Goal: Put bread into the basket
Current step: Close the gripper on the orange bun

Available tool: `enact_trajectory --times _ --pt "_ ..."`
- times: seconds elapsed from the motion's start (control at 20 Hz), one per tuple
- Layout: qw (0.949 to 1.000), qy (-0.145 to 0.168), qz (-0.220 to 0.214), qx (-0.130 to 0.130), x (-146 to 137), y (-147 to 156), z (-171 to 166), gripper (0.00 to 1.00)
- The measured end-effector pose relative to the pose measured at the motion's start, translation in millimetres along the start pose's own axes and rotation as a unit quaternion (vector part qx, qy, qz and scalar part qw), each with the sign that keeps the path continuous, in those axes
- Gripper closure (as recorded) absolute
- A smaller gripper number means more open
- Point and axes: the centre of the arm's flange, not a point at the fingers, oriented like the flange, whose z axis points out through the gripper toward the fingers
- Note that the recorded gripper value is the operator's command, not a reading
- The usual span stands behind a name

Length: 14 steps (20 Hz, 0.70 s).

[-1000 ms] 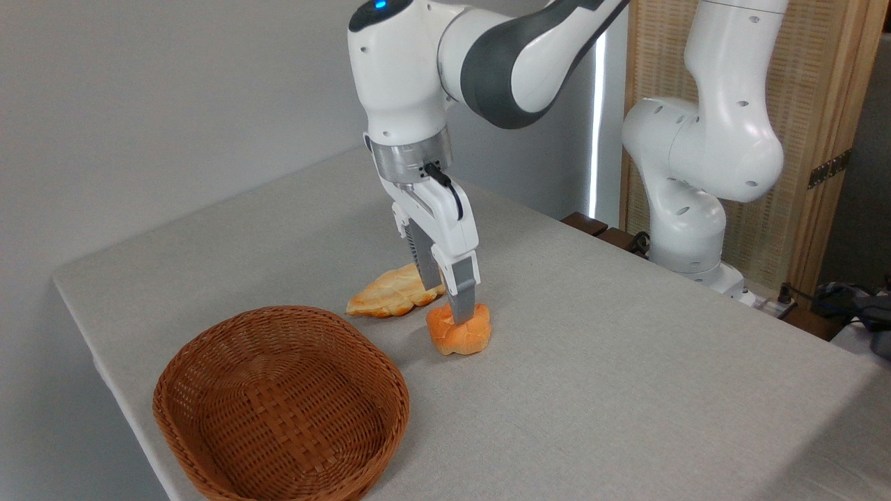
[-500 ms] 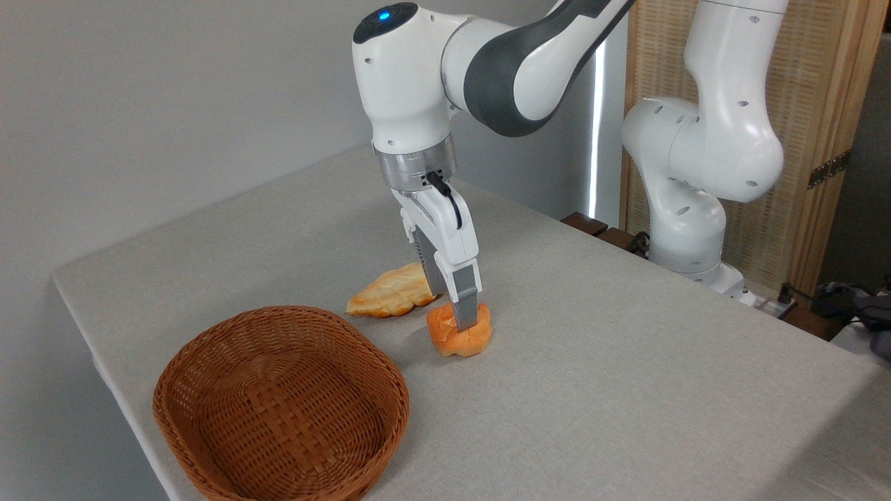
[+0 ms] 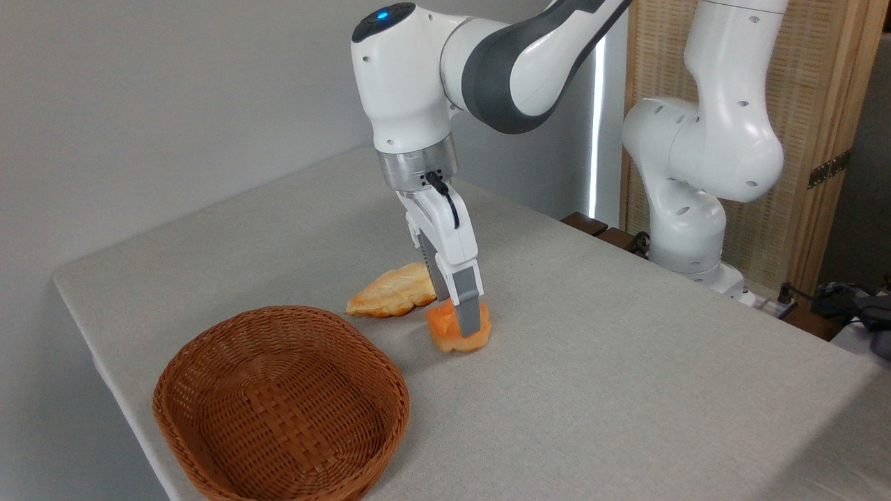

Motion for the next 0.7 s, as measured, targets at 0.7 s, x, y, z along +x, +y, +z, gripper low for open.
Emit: enact_trajectory --times 0.7 --pt "1.0 -0.003 0.001 -0.004 -1.4 2.6 8.7 0.0"
